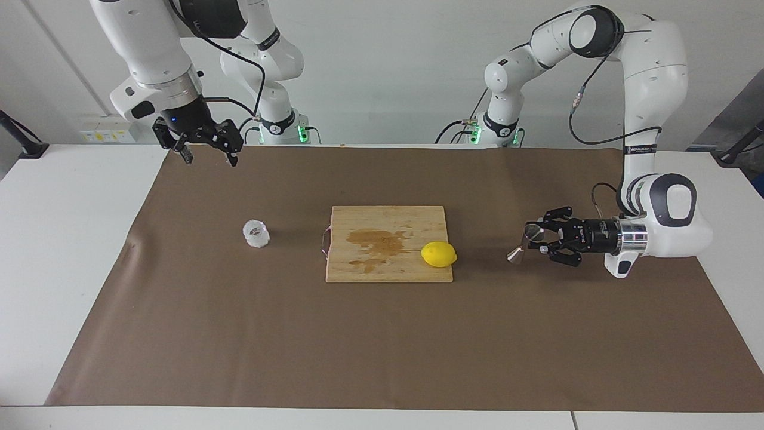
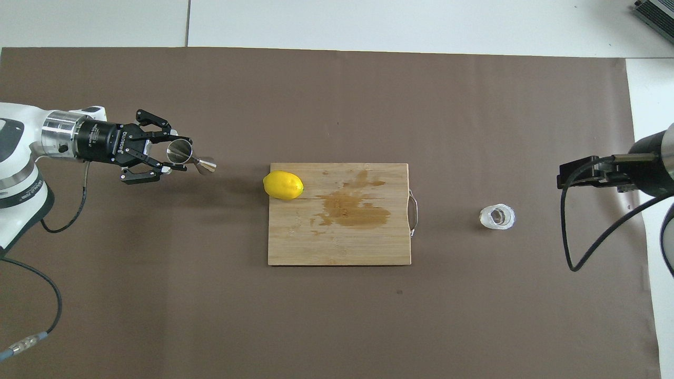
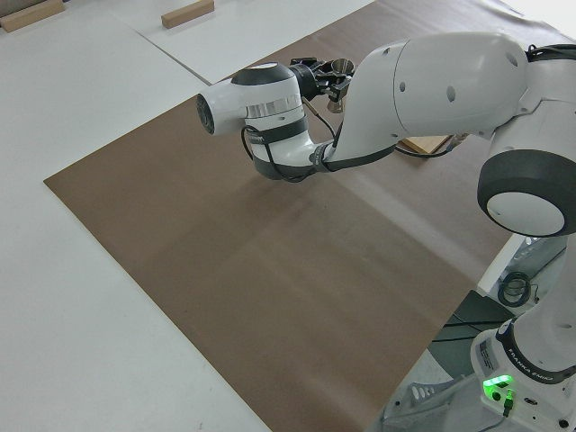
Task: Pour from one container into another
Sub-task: 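Lift the metal cup with the left gripper and carry it over the board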
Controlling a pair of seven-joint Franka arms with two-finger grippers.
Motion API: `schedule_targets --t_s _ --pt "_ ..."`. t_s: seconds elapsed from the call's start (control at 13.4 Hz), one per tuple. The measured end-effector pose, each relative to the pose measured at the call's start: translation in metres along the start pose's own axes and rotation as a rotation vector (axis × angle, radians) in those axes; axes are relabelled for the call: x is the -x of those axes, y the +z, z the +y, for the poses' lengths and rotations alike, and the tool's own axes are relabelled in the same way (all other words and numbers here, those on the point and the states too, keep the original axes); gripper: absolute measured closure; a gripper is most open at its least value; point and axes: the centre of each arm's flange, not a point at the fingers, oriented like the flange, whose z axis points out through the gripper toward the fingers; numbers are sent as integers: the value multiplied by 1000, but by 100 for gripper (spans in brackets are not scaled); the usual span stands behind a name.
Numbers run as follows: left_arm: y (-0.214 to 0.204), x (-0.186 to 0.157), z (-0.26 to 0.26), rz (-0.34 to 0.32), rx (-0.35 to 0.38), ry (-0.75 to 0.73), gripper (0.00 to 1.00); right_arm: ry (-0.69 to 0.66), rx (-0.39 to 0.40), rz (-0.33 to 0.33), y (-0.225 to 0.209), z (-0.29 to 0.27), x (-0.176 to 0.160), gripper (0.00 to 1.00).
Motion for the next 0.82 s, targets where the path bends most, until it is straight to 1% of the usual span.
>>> schedule_targets --t_s 0.15,0.37,0.67,0.82 --pt "40 20 5 -29 -22 6 49 0 0 0 0 0 0 0" --pt "99 30 10 -54 -13 -2 49 0 0 0 0 0 0 0" --pt "181 36 11 -62 7 -25 49 0 0 0 0 0 0 0" --pt "221 35 8 -50 10 -37 49 0 0 0 0 0 0 0"
